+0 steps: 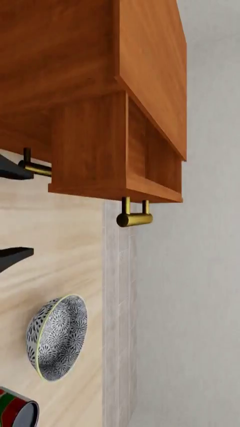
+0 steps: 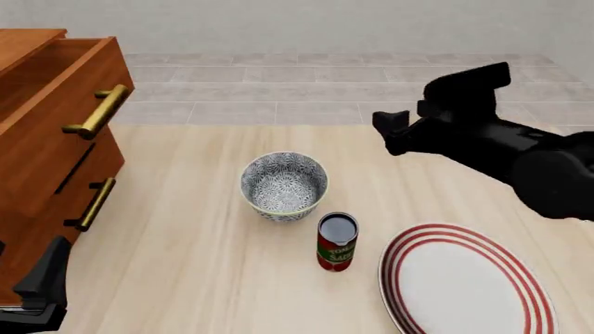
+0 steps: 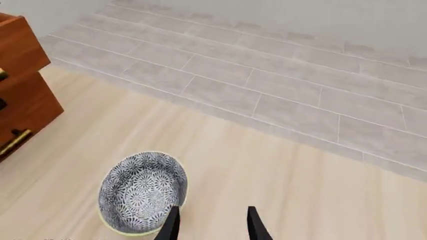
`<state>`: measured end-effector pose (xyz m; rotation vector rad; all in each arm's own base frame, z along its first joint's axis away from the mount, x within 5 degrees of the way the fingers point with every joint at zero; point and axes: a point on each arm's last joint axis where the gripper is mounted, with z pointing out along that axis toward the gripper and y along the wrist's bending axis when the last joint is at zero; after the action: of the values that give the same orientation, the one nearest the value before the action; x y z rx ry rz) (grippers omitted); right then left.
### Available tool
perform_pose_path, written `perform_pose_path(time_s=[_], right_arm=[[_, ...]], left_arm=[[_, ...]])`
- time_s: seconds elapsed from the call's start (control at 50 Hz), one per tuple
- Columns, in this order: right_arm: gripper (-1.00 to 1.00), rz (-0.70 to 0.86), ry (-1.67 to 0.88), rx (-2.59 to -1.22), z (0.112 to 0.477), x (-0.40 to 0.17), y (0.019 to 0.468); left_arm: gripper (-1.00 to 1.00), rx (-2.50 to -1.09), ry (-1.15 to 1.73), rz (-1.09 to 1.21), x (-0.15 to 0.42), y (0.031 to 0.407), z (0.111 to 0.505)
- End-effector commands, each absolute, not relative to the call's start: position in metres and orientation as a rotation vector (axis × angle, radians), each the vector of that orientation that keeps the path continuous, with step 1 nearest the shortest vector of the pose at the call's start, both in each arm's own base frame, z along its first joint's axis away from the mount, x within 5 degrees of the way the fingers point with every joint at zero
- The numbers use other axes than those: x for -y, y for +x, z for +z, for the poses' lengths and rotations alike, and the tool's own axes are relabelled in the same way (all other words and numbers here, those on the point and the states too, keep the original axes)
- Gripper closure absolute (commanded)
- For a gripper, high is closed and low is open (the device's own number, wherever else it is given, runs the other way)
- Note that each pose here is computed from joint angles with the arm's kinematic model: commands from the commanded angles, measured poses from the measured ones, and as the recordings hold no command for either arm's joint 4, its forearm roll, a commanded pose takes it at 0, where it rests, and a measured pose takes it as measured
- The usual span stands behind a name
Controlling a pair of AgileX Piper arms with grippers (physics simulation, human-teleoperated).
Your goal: Put the bowl on the plate.
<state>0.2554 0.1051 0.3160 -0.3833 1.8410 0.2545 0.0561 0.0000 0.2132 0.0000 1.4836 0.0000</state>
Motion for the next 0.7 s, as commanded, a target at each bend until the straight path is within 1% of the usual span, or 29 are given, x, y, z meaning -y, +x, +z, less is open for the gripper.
perform_pose_path(time_s=[0.02,0.2,0.24,0.28,0.32,0.5,0.7], right_arm=[[-1.0,0.311,-0.41,-1.934,0.314,-0.136,0.285],[-1.0,0.323,-0.438,-1.98,0.314,-0.151,0.296],[-1.0,0.351,-0.399,-2.018,0.309,-0.155,0.301],[-1.0,0.312,-0.447,-2.052,0.298,-0.158,0.31],[-1.0,0.32,-0.444,-2.073,0.293,-0.162,0.313],[-1.0,0.325,-0.442,-2.123,0.285,-0.169,0.32],[-1.0,0.287,-0.461,-2.212,0.263,-0.168,0.329]], left_arm=[[-1.0,-1.484,0.0,0.0,0.0,0.056,0.213],[-1.0,-1.484,0.0,0.0,0.0,0.056,0.213],[-1.0,-1.484,0.0,0.0,0.0,0.056,0.213],[-1.0,-1.484,0.0,0.0,0.0,0.056,0.213],[-1.0,-1.484,0.0,0.0,0.0,0.056,0.213],[-1.0,-1.484,0.0,0.0,0.0,0.056,0.213],[-1.0,-1.484,0.0,0.0,0.0,0.056,0.213]])
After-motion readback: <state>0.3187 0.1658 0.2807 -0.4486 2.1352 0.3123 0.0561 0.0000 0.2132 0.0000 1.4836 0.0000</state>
